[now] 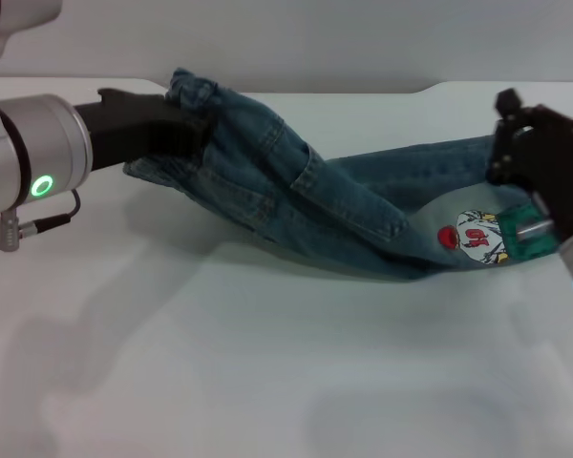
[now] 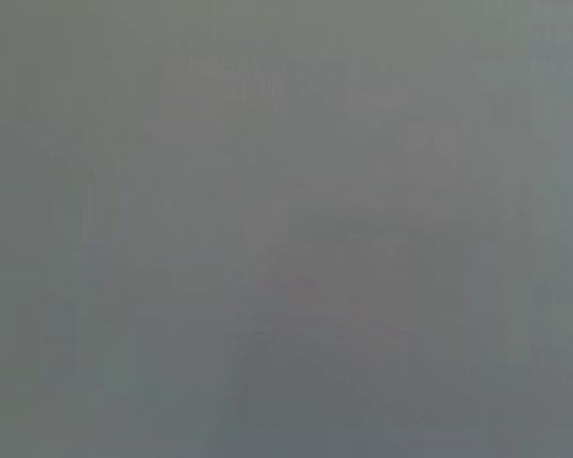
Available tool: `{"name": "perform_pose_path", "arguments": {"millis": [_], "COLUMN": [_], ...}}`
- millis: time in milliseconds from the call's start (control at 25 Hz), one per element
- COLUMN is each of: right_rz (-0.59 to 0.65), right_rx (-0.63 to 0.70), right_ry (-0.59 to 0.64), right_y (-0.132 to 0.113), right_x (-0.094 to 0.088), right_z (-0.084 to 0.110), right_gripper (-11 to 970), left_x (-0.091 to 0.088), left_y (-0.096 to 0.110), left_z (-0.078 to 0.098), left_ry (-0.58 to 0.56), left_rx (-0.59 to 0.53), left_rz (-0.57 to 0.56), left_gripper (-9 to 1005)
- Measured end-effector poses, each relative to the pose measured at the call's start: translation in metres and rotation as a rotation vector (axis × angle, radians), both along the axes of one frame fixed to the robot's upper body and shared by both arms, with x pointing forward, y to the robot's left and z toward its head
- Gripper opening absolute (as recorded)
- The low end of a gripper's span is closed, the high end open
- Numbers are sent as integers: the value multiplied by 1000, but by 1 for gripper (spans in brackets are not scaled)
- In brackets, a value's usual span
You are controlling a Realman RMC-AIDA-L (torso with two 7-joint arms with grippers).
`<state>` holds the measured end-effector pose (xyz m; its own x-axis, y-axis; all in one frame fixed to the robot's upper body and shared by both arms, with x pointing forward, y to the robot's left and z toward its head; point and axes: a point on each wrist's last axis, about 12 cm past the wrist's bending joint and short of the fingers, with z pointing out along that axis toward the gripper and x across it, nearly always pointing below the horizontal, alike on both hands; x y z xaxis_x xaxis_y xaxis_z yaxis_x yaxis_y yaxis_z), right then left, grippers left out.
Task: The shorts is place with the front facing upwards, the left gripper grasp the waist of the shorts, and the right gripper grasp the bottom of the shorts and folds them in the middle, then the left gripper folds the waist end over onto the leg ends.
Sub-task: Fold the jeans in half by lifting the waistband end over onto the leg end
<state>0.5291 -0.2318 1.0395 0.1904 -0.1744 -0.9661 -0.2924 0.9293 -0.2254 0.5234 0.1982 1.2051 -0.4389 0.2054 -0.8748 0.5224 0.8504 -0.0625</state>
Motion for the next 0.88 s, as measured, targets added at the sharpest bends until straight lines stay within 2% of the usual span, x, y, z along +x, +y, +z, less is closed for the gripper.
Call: {"name": "perform_pose_path", "arguments": {"millis": [360,720,880], "right_rz": [56,98,131], "right_rx": [-41,-69,-74], "right_ry": [123,244,255], "right_y": [19,40,49], "right_x": [11,26,26], "right_z": [-9,-15,-15], "right_gripper": [-1,0,0], "left_x": [-5,-8,-9], "left_y": [-6,-10,-13], "left_z": [20,29,31], "left_ry": [-69,-99,-106], "left_rx": [-9,-16,-31], "left_rz": [-25,-47,-70], "left_gripper": [143,132,131]}}
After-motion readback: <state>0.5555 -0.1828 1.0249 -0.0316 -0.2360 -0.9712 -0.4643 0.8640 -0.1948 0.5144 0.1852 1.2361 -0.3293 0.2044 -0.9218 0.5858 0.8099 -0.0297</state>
